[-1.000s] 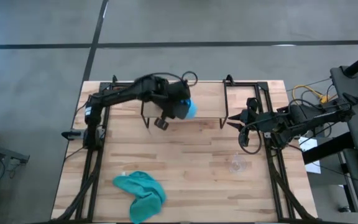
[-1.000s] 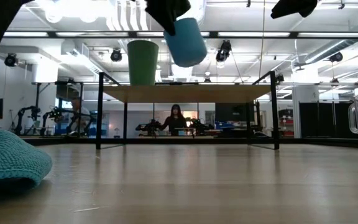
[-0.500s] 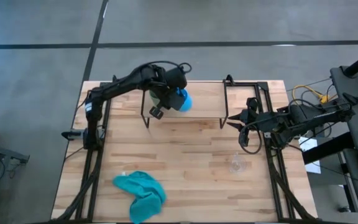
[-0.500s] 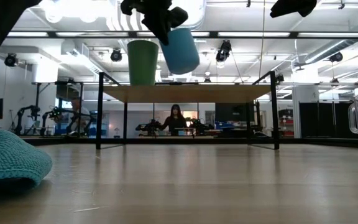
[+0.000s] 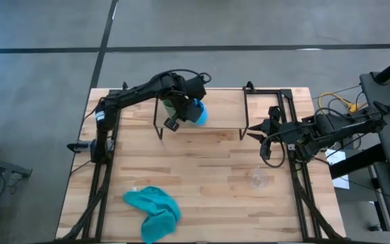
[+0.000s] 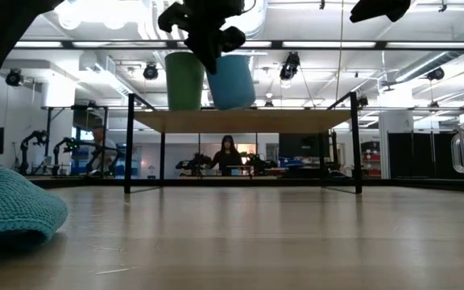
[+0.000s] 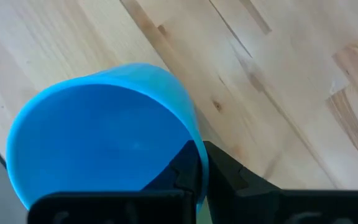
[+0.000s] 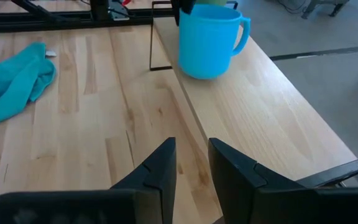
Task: Stack small to large cups/mugs on shelf
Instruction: Put the blue cup on the shelf
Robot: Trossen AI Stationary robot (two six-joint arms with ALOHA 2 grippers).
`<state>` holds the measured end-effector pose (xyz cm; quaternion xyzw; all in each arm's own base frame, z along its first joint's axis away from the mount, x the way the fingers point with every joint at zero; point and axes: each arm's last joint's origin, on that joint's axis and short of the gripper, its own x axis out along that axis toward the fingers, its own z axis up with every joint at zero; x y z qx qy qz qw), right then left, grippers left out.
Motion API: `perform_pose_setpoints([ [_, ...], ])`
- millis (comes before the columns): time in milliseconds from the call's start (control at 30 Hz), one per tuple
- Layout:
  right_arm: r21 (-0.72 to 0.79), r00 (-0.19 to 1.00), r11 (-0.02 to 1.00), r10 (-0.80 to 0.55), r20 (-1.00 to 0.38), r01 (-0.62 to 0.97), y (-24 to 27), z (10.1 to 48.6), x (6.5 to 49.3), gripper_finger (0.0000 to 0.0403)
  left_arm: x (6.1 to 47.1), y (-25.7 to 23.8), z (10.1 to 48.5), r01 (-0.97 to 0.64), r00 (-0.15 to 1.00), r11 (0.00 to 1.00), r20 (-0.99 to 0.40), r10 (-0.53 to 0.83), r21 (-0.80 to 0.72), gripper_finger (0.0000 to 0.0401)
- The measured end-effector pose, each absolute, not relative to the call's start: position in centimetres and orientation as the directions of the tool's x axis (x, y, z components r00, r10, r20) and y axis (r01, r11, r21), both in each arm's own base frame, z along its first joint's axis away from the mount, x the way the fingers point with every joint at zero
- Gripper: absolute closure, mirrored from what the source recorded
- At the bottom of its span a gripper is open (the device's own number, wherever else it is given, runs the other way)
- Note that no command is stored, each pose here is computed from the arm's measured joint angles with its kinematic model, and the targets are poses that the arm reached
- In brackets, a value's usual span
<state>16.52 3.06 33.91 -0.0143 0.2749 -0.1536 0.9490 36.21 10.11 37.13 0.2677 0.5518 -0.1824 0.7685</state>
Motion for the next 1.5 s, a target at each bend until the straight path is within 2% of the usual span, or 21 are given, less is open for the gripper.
perform_pose_setpoints([
  [267,-0.111,0.802,0.952,-0.299,-0.517,0.284,3.1,33.9,16.5,0.0314,36.8,10.5,36.4,0.573,0.313,0.793,-0.949,0.022,0.208,0.0401],
  [500,-0.112,0.802,0.952,-0.299,-0.517,0.284,3.1,33.9,16.5,0.0314,36.7,10.7,36.6,0.491,0.293,0.831,-0.948,0.124,0.260,0.0401],
  [833,-0.117,0.803,0.953,-0.300,-0.514,0.281,3.1,33.9,16.5,0.0314,36.7,10.7,36.6,0.489,0.297,0.831,-0.947,0.125,0.263,0.0401],
  [1033,-0.176,0.832,0.914,-0.406,-0.378,0.366,2.9,35.1,17.1,0.0314,36.6,10.6,37.4,0.482,0.314,0.830,-0.940,0.135,0.280,0.0401],
  [1167,-0.192,0.862,0.910,-0.410,-0.298,0.366,3.0,36.0,17.5,0.0314,36.5,10.7,37.7,0.471,0.312,0.824,-0.933,0.178,0.315,0.0401],
  [1500,-0.206,0.870,0.910,-0.407,-0.278,0.360,3.0,36.3,17.6,0.0314,36.5,10.5,37.4,0.478,0.294,0.823,-0.939,0.179,0.307,0.0401],
])
